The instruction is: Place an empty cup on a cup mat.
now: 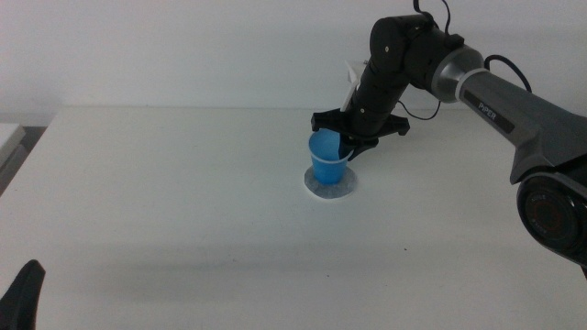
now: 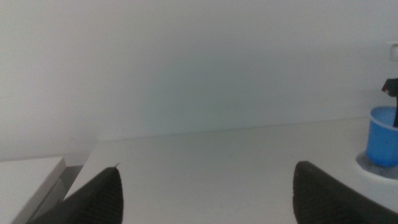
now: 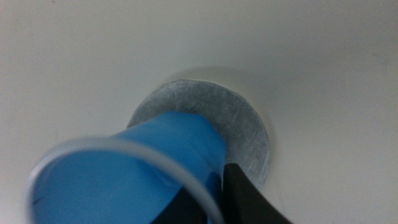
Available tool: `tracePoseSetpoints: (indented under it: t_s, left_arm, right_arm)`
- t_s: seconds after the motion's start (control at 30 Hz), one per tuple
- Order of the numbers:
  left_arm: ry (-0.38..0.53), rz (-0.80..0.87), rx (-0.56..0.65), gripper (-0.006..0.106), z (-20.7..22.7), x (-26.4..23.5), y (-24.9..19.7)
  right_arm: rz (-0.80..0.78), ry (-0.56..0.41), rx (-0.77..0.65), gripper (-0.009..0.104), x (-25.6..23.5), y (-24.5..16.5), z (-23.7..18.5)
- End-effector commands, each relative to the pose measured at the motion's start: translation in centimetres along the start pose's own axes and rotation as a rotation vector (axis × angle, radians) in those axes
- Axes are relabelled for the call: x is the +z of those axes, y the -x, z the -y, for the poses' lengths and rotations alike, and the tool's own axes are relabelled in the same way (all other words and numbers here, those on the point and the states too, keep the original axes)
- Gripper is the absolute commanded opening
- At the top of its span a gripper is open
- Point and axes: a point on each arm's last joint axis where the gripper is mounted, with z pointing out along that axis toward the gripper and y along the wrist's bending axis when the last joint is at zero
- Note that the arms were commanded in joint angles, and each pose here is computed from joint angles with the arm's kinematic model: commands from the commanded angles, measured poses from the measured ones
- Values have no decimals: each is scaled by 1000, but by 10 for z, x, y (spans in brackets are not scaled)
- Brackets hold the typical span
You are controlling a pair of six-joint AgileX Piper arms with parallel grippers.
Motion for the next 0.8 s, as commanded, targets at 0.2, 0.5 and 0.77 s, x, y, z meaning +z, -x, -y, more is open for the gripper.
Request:
tracePoseSetpoints:
  t_s: [0.2,0.5,0.77]
  left_arm:
    - [-4,16,-10,94,0,0,1]
    - [-4,16,-10,94,0,0,1]
    - [-4,16,-10,94,0,0,1]
  right_arm:
    - [13,-18,-36,31,-3,1,0]
    - [172,26,-108,86,-89,4,-7]
    - [315,-19,-87,91,-208,-35,32]
